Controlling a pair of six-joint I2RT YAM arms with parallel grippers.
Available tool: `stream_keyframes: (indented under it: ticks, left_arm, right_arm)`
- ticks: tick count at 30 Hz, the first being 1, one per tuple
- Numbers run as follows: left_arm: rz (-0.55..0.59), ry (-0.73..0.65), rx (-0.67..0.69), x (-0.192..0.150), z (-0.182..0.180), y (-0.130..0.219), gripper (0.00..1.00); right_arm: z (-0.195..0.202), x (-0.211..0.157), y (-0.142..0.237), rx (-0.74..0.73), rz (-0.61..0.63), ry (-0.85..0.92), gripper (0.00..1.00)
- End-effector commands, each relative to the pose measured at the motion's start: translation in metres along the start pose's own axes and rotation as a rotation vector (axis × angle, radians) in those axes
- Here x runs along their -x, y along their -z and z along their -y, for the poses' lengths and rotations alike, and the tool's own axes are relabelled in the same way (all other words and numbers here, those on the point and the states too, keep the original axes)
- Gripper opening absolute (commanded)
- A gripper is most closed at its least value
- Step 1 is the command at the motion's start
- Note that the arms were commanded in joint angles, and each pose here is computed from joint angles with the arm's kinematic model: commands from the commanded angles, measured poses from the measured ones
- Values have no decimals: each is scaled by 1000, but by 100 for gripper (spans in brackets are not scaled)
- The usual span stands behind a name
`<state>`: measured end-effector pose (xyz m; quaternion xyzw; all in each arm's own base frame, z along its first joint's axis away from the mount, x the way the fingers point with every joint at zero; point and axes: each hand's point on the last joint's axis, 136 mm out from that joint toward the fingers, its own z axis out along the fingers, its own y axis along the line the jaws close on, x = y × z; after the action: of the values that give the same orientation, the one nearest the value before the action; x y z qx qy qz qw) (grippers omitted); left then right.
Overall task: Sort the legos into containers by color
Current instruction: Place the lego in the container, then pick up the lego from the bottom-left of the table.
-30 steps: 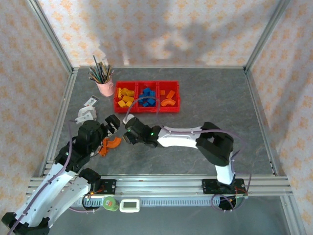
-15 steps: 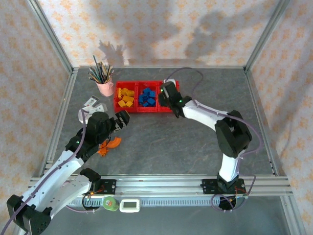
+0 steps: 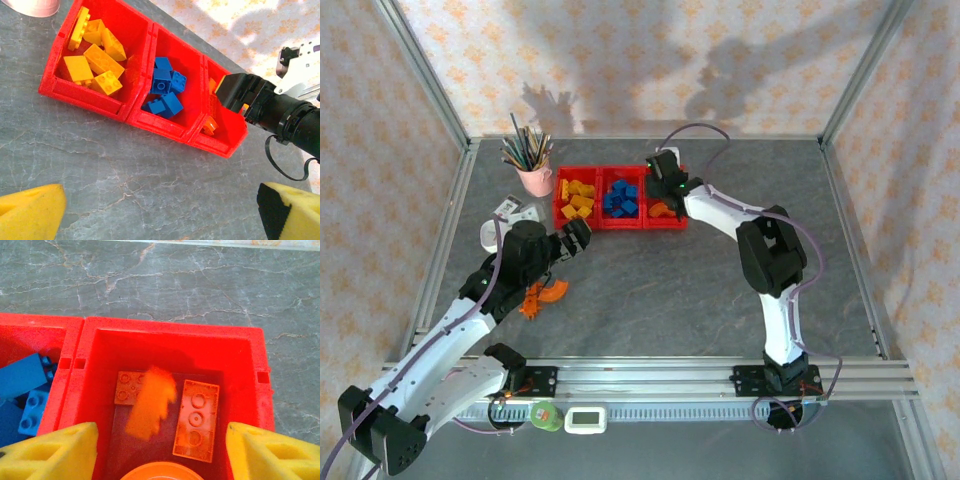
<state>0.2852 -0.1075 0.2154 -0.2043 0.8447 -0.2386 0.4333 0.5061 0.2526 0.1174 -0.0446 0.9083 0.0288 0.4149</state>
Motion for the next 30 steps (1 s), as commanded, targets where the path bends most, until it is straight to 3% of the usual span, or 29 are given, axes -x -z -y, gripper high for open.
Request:
stream_keyframes:
  ticks: [1,9,17,23,30]
  left_arm:
    - [60,3,-5,18,4,9,99]
    - [109,26,54,21,-15,29,99]
    - [139,48,105,22,-33,51,99]
    - [176,82,127,25,-44,68,99]
    - [220,121,183,30,-61,92,99]
  right_arm:
    - [-1,22,31,-16,56,22,71]
    - [-63,-17,82,131,10,56,72]
    - [-146,-86,120,263,-138,-4,61]
    - [-205,-142,137,335,-242,5,58]
    - [-248,-185,139,359,-302,-3,57]
